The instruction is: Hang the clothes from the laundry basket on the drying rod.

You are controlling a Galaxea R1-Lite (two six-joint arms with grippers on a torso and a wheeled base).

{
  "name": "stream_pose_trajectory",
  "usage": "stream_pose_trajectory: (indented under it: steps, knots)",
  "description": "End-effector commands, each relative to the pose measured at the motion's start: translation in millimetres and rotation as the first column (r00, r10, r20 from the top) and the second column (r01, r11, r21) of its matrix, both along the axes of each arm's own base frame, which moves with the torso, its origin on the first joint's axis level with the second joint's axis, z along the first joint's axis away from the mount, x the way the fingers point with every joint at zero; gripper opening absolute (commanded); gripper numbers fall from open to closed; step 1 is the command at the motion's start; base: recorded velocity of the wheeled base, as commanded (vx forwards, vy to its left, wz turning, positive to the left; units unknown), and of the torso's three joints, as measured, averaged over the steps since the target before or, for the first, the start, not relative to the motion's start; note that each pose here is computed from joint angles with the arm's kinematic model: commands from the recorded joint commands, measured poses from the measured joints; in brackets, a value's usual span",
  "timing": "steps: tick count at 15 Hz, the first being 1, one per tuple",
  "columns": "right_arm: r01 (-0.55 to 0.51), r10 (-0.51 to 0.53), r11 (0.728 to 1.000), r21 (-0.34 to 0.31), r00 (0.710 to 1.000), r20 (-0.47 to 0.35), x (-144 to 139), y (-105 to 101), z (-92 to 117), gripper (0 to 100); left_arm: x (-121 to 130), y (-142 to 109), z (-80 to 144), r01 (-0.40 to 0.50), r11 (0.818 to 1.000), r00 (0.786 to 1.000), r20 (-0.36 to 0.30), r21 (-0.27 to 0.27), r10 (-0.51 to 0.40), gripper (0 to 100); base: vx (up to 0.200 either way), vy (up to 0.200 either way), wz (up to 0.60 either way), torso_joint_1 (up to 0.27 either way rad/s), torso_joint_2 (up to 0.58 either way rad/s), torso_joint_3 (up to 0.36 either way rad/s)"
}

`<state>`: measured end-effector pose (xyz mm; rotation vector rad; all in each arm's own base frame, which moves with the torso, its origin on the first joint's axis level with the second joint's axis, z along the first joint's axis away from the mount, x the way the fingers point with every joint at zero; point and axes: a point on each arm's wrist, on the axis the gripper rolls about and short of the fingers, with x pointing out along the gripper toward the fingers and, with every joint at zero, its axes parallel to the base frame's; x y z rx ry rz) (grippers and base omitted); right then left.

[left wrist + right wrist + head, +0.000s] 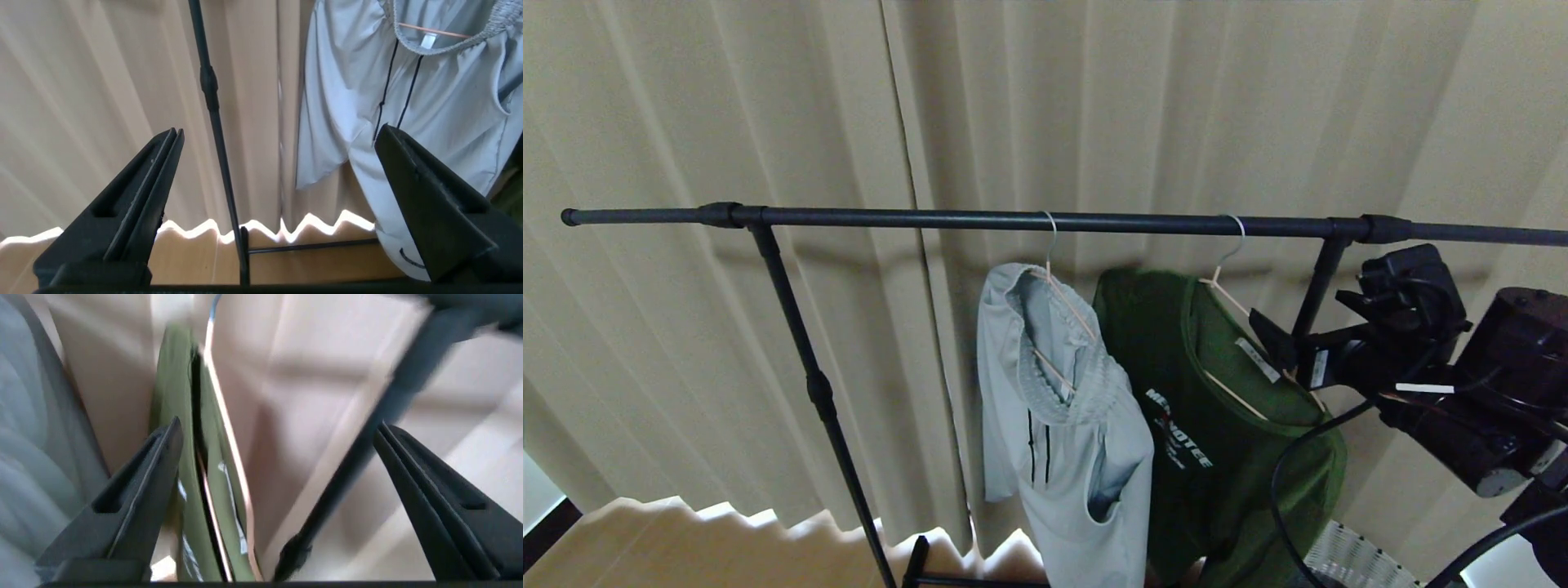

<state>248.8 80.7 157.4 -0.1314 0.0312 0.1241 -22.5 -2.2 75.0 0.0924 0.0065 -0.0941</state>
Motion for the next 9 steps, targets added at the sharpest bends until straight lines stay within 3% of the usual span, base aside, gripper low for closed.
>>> stream_pose_trajectory:
  steps: [1, 5, 9]
  knots:
    - [-0.001, 0.001, 1.0, 0.013, 0.999, 0.042, -26, -9, 2, 100, 0, 0, 0, 0.0, 1.0, 1.0, 0.0, 0.001, 0.0, 100, 0.0, 0.0, 0.0, 0.0, 0.0, 0.0]
    - [-0.001, -0.003, 0.999, 0.036, 0.994, 0.109, -87, -30, 13, 100, 0, 2, 0, -0.073, 0.995, 0.997, -0.007, -0.061, 0.073, 100, 0.0, 0.0, 0.0, 0.0, 0.0, 0.0]
    - [0.147, -0.147, 0.989, -0.015, 0.989, -0.027, -134, -63, 1, 100, 0, 2, 0, -0.1, 0.993, 0.995, -0.008, -0.065, 0.1, 100, 0.0, 0.0, 0.0, 0.0, 0.0, 0.0]
